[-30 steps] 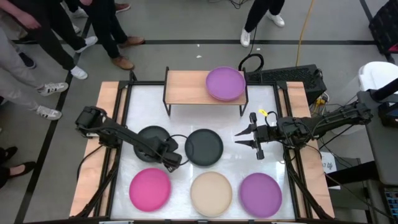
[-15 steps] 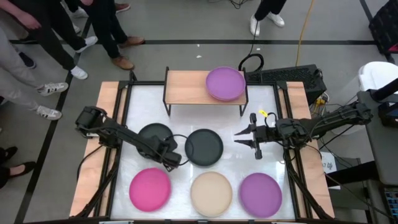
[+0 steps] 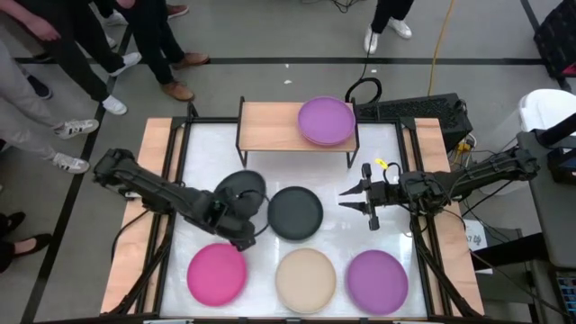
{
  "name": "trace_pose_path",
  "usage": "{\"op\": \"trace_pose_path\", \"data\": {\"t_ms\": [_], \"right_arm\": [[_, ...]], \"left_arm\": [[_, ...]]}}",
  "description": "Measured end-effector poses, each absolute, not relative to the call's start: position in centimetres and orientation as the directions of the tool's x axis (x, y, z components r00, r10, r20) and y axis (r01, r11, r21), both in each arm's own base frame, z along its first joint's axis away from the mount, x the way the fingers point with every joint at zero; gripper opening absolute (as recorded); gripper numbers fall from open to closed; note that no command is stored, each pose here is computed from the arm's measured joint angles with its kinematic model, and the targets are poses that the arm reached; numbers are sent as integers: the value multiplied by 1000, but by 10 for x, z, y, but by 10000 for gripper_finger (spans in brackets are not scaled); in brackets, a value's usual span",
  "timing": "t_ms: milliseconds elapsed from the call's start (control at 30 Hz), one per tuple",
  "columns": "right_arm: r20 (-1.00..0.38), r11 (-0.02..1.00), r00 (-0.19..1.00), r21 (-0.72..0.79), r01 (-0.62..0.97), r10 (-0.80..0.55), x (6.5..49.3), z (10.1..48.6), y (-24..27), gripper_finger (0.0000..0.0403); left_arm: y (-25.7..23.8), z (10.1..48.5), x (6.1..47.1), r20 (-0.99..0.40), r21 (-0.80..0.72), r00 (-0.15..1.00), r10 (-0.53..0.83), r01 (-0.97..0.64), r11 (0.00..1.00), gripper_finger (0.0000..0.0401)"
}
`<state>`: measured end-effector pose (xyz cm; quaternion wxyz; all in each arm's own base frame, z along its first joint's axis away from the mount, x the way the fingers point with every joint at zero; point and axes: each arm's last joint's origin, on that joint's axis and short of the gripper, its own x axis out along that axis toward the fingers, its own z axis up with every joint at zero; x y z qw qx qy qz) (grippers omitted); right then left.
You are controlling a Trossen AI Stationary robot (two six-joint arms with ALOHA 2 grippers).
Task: Place and stack plates onto a shelf
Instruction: Stack the left black plate on top of the purple plate on the shelf
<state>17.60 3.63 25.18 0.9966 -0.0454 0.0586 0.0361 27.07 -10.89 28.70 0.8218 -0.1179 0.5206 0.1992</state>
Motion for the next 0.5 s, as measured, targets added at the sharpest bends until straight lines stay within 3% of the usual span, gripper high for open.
{"op": "trace_pose_path", "data": {"t_ms": [100,267,500], "right_arm": [[-106,994,992,-81,-80,71,176,253,36,102],[-7,990,993,-84,-116,116,173,264,40,102],[85,986,985,-90,-141,149,161,277,42,102]], "left_arm": [[-112,313,276,-850,53,476,227,-352,935,10],[-94,341,291,-744,239,582,328,-226,944,10],[-29,351,321,-645,433,635,425,-153,888,10]]}}
